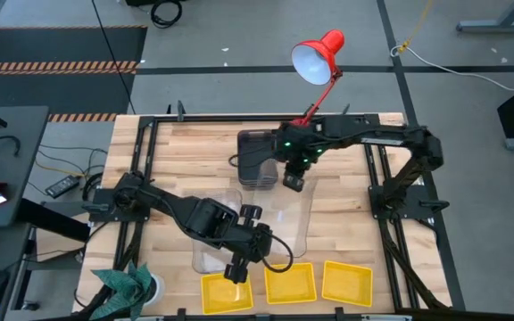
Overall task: Stack baskets by color
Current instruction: Stack the right transparent bin on top of the left transparent bins
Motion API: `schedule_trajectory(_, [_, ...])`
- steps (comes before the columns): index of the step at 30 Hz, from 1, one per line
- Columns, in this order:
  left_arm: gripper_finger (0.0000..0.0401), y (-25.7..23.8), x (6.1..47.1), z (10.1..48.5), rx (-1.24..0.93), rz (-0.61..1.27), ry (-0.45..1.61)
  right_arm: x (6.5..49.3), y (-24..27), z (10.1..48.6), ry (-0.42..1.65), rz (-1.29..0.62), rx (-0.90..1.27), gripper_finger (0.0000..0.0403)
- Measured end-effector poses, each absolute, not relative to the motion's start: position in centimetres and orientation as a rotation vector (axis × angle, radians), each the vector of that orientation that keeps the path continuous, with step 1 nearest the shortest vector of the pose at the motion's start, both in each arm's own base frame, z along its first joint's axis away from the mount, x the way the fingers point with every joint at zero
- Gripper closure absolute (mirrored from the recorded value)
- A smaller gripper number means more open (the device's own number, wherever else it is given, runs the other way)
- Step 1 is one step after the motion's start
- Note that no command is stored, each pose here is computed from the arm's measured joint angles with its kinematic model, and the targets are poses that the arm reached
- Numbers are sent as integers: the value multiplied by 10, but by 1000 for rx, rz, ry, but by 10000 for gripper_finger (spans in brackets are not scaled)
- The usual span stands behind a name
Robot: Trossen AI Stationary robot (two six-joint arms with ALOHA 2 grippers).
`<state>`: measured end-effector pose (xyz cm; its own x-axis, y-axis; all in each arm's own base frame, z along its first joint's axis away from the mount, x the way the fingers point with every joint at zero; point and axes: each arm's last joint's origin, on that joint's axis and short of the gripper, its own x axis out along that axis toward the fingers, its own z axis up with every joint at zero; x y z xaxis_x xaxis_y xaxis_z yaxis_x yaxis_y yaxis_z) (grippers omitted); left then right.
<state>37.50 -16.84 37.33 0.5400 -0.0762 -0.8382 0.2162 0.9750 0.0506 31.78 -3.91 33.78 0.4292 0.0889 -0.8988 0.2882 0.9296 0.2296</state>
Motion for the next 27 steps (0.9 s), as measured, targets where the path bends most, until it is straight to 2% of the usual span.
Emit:
schedule_trajectory(14, [378, -196, 339, 364, 63, -65, 1198, 407, -32, 335, 1077, 0, 208, 396])
schedule_trajectory(27, [375, -220, 319, 363, -79, 45, 1228, 462, -19, 328, 995, 120, 103, 396])
